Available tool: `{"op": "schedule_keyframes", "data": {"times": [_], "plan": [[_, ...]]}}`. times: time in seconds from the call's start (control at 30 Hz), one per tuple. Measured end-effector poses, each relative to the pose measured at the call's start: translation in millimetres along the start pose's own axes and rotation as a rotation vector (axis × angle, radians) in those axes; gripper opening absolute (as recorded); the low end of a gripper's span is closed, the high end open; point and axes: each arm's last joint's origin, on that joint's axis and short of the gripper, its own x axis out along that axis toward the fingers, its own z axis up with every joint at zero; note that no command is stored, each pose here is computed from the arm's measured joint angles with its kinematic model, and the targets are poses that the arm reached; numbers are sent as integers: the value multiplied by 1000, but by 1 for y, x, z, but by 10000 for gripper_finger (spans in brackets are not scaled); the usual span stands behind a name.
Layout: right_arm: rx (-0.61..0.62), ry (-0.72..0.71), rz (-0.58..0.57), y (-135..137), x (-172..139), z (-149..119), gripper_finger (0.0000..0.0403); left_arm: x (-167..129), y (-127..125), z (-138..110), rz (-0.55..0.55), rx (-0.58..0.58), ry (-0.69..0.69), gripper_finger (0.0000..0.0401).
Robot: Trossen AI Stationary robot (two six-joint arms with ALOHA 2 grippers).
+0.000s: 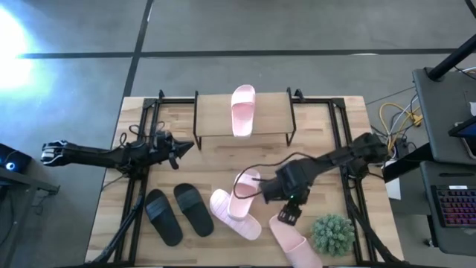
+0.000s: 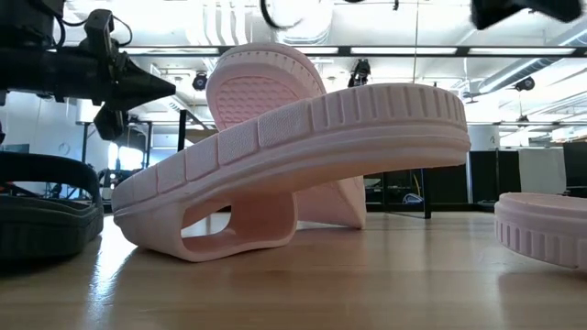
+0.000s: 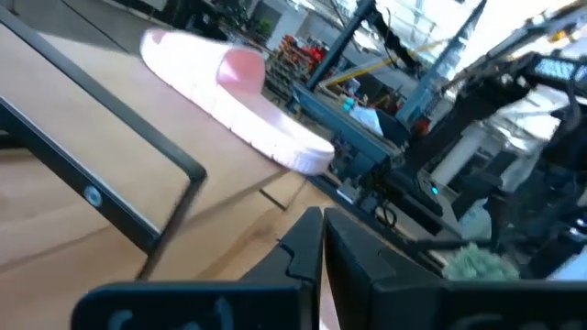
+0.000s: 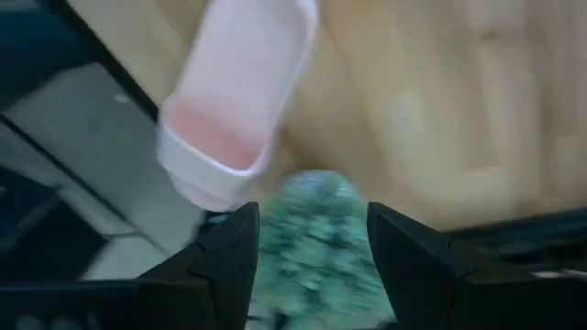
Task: Pick and place slides into the shelf
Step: Put the pink slide on the shelf
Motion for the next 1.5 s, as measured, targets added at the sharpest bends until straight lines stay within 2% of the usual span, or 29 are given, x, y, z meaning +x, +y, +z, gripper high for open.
{"op": "schedule_keyframes", "data": {"times": [0.2,0.3,0.53,0.77,0.9,1.03,1.27,1.5], "plan": [[-86,31,385,35,29,15,194,2,0,-5,-29,11,56,0],[-91,52,431,42,47,21,194,3,1,-7,-38,17,82,0],[-168,211,409,34,89,15,193,5,1,-12,-49,27,132,0],[-239,281,385,19,123,11,193,6,2,-13,-41,32,145,0],[-283,261,373,15,126,13,194,7,2,-14,-38,33,149,0],[-378,208,374,16,126,15,194,7,2,-14,-37,34,151,0],[-570,121,440,25,126,17,194,7,2,-14,-39,32,153,0],[-668,116,446,31,134,7,194,7,2,-14,-44,31,155,0]]}}
